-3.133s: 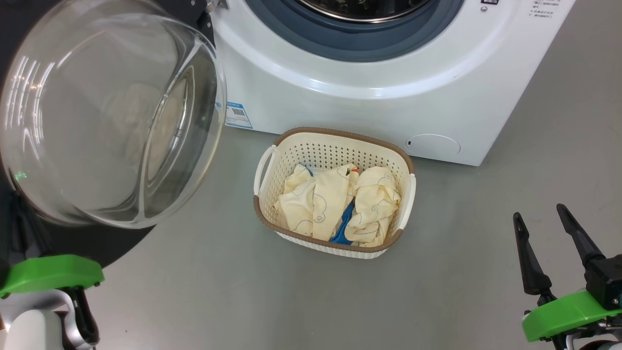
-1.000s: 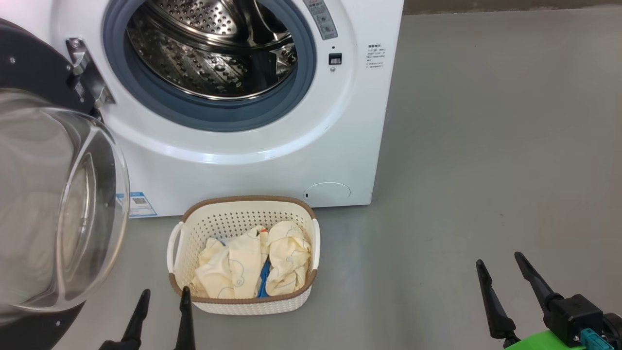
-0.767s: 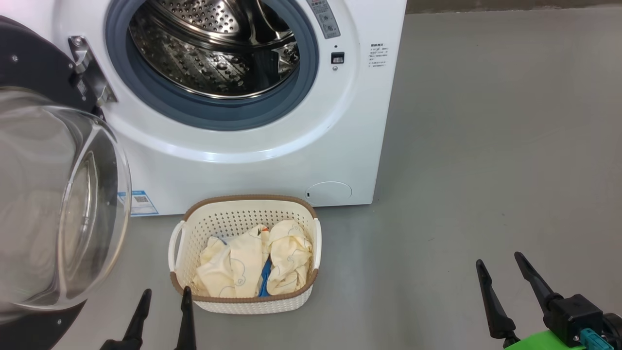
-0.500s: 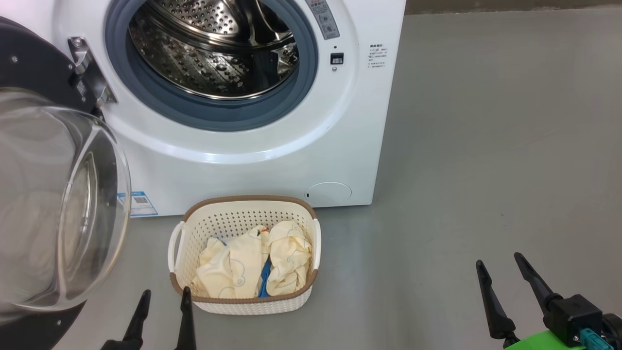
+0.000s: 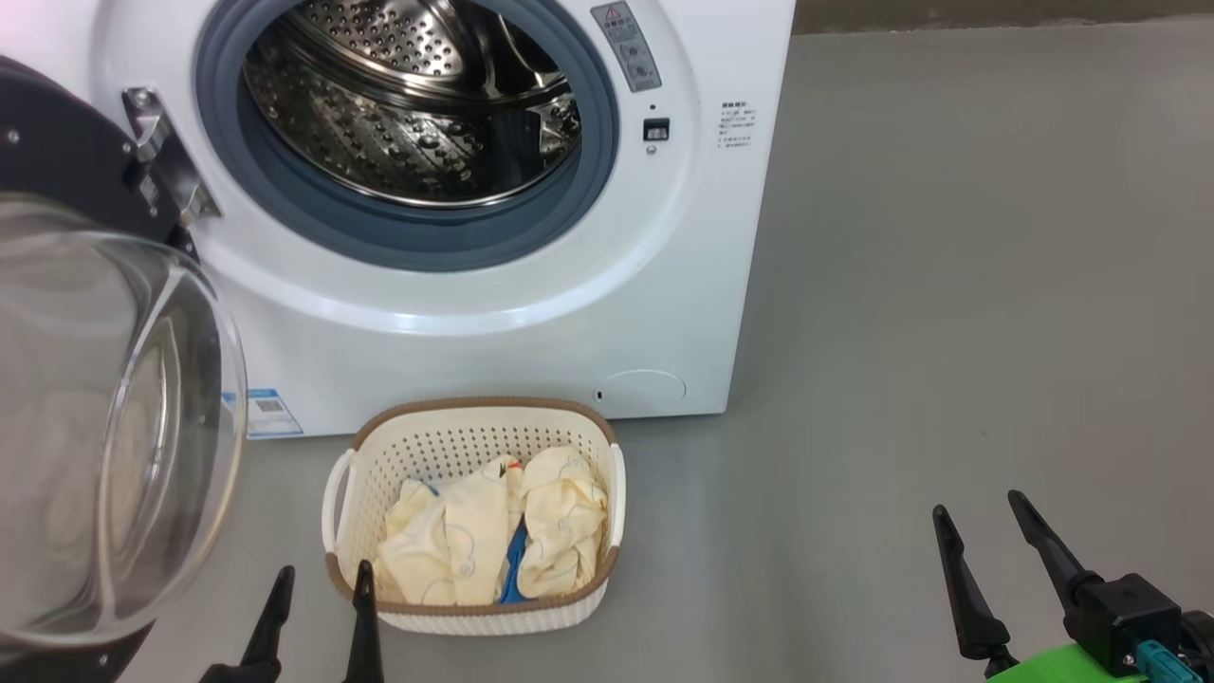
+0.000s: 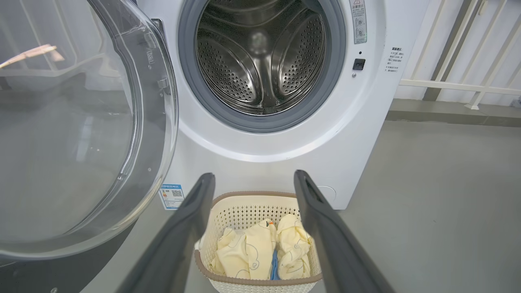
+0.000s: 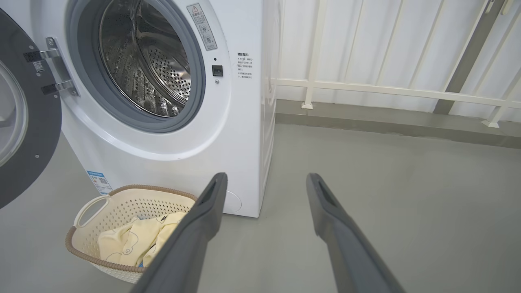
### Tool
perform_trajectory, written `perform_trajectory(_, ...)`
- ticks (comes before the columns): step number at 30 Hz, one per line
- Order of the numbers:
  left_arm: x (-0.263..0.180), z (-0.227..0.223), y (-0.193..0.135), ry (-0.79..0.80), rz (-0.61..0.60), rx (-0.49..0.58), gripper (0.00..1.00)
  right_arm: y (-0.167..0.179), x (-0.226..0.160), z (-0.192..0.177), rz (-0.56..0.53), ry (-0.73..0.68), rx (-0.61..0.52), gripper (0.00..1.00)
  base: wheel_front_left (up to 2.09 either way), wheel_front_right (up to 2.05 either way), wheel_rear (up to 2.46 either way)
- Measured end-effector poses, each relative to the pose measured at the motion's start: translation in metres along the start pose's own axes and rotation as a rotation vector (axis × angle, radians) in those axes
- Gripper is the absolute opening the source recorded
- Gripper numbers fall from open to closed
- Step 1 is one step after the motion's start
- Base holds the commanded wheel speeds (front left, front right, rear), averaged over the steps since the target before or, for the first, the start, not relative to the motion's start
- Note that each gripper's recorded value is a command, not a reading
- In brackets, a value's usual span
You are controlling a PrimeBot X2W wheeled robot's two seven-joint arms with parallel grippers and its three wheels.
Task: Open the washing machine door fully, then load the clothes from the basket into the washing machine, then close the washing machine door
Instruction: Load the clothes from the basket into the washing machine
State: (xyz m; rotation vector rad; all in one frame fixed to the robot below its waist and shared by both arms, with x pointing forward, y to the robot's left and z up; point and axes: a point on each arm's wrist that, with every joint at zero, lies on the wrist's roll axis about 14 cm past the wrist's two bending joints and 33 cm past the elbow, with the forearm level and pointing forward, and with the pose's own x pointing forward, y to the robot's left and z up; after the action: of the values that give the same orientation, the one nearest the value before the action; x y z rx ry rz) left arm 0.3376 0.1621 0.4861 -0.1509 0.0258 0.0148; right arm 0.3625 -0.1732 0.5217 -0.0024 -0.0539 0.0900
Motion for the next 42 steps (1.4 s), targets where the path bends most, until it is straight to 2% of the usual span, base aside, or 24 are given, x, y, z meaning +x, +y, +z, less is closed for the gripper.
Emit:
perform_trajectory(14, 0.0, 0.003, 0.003, -0.011, 0.005, 0.002, 1.0, 0.005, 0.004, -0.002, 0.017, 0.004, 0.002, 1.0, 1.51, -1.51, 0.0)
perform_trajectory(34, 0.001, 0.0, 0.002, -0.005, 0.001, 0.013, 1.0, 0.006, 0.004, -0.004, 0.02, 0.013, 0.004, 1.0, 0.06, -0.06, 0.0)
perform_trajectory(42, 0.008, -0.024, -0.004, 0.084, -0.016, 0.008, 1.0, 0.006, 0.008, -0.01, 0.018, 0.029, 0.014, 1.0, 0.0, 0.0, 0.0)
